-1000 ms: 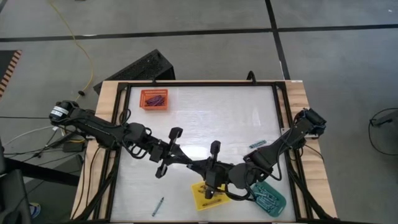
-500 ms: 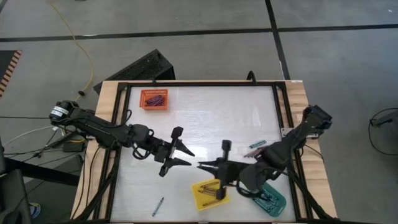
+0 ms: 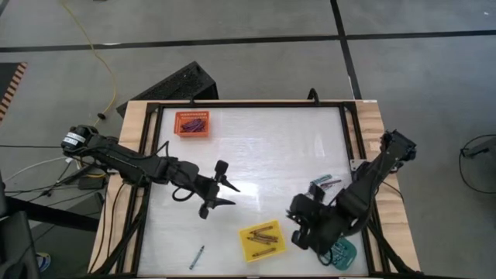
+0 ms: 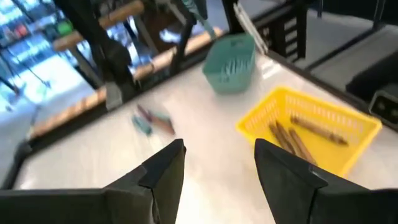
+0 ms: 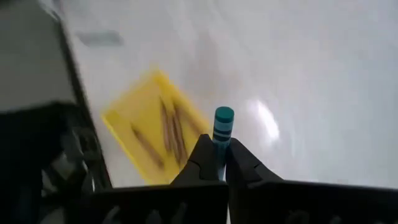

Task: Sort crayons
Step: Put the green crayon into the green bin, then put the blue crayon into the green bin

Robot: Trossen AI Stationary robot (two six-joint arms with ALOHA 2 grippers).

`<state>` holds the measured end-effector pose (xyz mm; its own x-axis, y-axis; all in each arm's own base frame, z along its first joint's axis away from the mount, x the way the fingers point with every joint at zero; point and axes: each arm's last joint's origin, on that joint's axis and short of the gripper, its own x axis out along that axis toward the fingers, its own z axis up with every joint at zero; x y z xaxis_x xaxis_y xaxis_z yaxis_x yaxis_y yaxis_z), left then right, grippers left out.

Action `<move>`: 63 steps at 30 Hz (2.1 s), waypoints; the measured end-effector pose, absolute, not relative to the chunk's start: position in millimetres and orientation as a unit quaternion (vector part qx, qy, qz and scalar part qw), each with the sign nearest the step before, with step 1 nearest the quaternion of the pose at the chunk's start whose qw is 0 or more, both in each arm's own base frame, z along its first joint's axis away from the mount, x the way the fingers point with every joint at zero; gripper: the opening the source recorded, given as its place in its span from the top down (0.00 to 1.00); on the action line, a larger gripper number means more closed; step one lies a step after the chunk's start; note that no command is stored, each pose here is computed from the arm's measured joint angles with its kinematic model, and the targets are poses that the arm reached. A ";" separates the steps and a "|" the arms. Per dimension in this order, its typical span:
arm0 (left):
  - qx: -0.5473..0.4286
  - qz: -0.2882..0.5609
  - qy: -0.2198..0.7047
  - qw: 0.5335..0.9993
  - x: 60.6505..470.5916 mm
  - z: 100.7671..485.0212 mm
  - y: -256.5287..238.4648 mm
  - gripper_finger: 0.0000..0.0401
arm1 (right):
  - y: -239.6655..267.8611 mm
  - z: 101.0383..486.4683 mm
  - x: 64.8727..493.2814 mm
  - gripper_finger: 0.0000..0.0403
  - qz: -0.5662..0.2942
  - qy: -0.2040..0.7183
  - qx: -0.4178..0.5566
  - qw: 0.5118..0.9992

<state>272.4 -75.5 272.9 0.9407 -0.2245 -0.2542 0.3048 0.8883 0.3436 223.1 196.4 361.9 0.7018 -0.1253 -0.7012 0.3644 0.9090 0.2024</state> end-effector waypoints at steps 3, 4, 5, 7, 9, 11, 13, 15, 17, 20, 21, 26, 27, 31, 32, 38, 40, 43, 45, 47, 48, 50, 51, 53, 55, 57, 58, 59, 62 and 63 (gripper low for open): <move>0.186 -0.140 0.133 0.963 271.0 267.7 -75.1 0.54 | 207.7 343.7 214.9 1.00 -0.165 0.429 0.204 0.864; 0.184 -0.141 0.139 0.963 270.6 266.6 -75.0 0.54 | 213.4 337.9 212.1 1.00 -0.175 0.446 0.216 0.851; 0.182 -0.141 0.144 0.963 270.3 265.8 -75.0 0.54 | 219.1 331.9 209.5 1.00 -0.186 0.463 0.227 0.837; 0.182 -0.142 0.153 0.961 269.8 264.0 -74.8 0.54 | 231.8 320.8 202.8 1.00 -0.204 0.489 0.245 0.812; 0.183 -0.142 0.156 0.960 269.6 263.5 -74.7 0.54 | 244.6 311.0 194.7 1.00 -0.222 0.509 0.262 0.789; 0.184 -0.142 0.155 0.960 269.6 263.5 -74.7 0.54 | 256.1 301.9 186.5 1.00 -0.242 0.520 0.273 0.772; 0.191 -0.144 0.154 0.959 269.6 263.5 -74.7 0.54 | 266.3 293.5 178.0 1.00 -0.267 0.525 0.286 0.756; 0.200 -0.145 0.153 0.957 269.6 263.5 -74.7 0.54 | 274.4 285.3 171.3 1.00 -0.289 0.524 0.291 0.747; 0.200 -0.145 0.153 0.957 269.6 263.5 -74.7 0.54 | 282.1 278.2 167.4 1.00 -0.296 0.524 0.290 0.744; 0.198 -0.145 0.156 0.957 269.4 262.9 -74.7 0.54 | 291.3 265.7 164.8 1.00 -0.307 0.534 0.278 0.737; 0.194 -0.145 0.160 0.957 269.1 262.3 -74.6 0.54 | 293.7 261.4 164.8 1.00 -0.310 0.543 0.274 0.731; 0.145 -0.152 0.201 0.957 265.9 256.1 -76.0 0.54 | 301.2 242.5 167.3 1.00 -0.327 0.572 0.247 0.711; 0.133 -0.156 0.211 0.956 264.8 254.5 -77.4 0.54 | 302.3 239.4 167.8 1.00 -0.331 0.572 0.242 0.710; 0.096 -0.168 0.257 0.947 257.6 247.3 -87.0 0.54 | 304.2 232.0 169.4 1.00 -0.341 0.580 0.234 0.702; 0.086 -0.170 0.271 0.944 255.3 245.2 -89.6 0.54 | 304.7 230.6 169.6 0.99 -0.342 0.581 0.232 0.701; 0.023 -0.165 0.365 0.916 236.5 231.9 -109.0 0.54 | 306.3 226.2 170.3 0.99 -0.348 0.584 0.231 0.696; 0.007 -0.149 0.390 0.909 228.9 228.5 -116.8 0.54 | 306.4 226.2 170.3 0.99 -0.349 0.583 0.233 0.696; -0.005 -0.115 0.417 0.902 216.0 224.2 -129.8 0.54 | 306.3 226.2 170.3 0.96 -0.350 0.583 0.233 0.696; -0.016 -0.098 0.427 0.899 207.5 222.3 -138.2 0.54 | 306.1 226.3 170.1 0.93 -0.352 0.582 0.233 0.695; -0.030 -0.081 0.434 0.897 199.7 221.0 -145.7 0.54 | 305.8 226.3 170.0 0.90 -0.354 0.581 0.233 0.694; -0.036 -0.077 0.436 0.896 196.3 220.7 -149.3 0.54 | 305.4 226.4 169.8 0.89 -0.356 0.581 0.232 0.694; -0.039 -0.072 0.434 0.897 190.5 220.4 -155.6 0.54 | 304.9 226.5 169.5 0.86 -0.358 0.581 0.230 0.694; -0.037 -0.069 0.430 0.899 188.0 220.5 -158.2 0.54 | 304.4 226.6 169.3 0.86 -0.360 0.581 0.228 0.694; -0.035 -0.065 0.424 0.903 184.4 220.7 -162.3 0.54 | 303.3 226.8 168.7 0.85 -0.364 0.580 0.222 0.694; -0.034 -0.064 0.421 0.904 182.4 220.9 -164.6 0.54 | 302.6 227.0 168.5 0.84 -0.366 0.578 0.219 0.696; -0.034 -0.063 0.420 0.905 181.6 221.0 -165.3 0.54 | 302.5 227.0 168.5 0.84 -0.366 0.578 0.218 0.696; -0.036 -0.062 0.419 0.905 181.6 221.0 -165.3 0.54 | 302.3 227.1 168.5 0.84 -0.364 0.579 0.214 0.697; -0.036 -0.059 0.418 0.906 181.5 221.1 -165.3 0.54 | 302.2 227.1 168.4 0.84 -0.361 0.581 0.209 0.699; -0.044 -0.052 0.415 0.907 181.1 221.2 -165.8 0.54 | 301.4 227.2 168.4 0.84 -0.355 0.586 0.197 0.702; -0.047 -0.051 0.415 0.907 180.9 221.2 -166.2 0.54 | 300.0 227.5 168.8 0.84 -0.359 0.586 0.192 0.701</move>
<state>180.9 -166.2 221.2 0.6507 -0.1309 -0.7479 0.0530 0.9905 -0.1272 168.8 300.0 227.5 0.0555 -0.2774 -0.9592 0.7277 0.6690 -0.1513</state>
